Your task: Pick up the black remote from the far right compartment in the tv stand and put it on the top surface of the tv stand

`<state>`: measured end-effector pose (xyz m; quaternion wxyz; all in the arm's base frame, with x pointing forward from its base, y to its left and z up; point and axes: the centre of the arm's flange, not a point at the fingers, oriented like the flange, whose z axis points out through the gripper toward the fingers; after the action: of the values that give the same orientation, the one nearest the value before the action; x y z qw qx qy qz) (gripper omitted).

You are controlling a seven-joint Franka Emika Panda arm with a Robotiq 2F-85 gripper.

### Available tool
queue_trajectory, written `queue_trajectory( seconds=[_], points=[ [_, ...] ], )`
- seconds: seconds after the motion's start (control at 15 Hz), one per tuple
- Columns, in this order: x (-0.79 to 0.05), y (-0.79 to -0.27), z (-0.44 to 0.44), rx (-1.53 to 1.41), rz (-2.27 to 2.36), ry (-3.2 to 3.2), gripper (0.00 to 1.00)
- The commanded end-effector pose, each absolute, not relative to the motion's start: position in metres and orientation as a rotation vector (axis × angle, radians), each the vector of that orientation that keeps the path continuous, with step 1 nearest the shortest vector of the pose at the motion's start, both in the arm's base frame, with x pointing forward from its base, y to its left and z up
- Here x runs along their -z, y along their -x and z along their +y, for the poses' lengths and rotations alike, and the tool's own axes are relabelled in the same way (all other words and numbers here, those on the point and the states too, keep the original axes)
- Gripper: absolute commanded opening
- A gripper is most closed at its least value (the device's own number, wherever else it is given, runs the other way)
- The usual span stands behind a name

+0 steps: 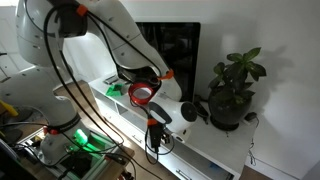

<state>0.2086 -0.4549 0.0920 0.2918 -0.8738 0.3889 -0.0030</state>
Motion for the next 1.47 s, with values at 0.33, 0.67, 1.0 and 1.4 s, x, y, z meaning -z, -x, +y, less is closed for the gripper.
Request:
queue_trajectory(
  seconds=[0.33,0.67,1.0,1.4],
  points=[
    [-0.046,-0.280,-0.447,0.018,0.890,2.026,0.05],
    [-0.008,-0.295,-0.442,-0.029,0.898,2.010,0.05],
    [0.022,-0.305,-0.439,-0.036,0.926,2.006,0.05],
    [0.036,-0.320,-0.441,-0.017,0.939,1.998,0.05]
  ],
)
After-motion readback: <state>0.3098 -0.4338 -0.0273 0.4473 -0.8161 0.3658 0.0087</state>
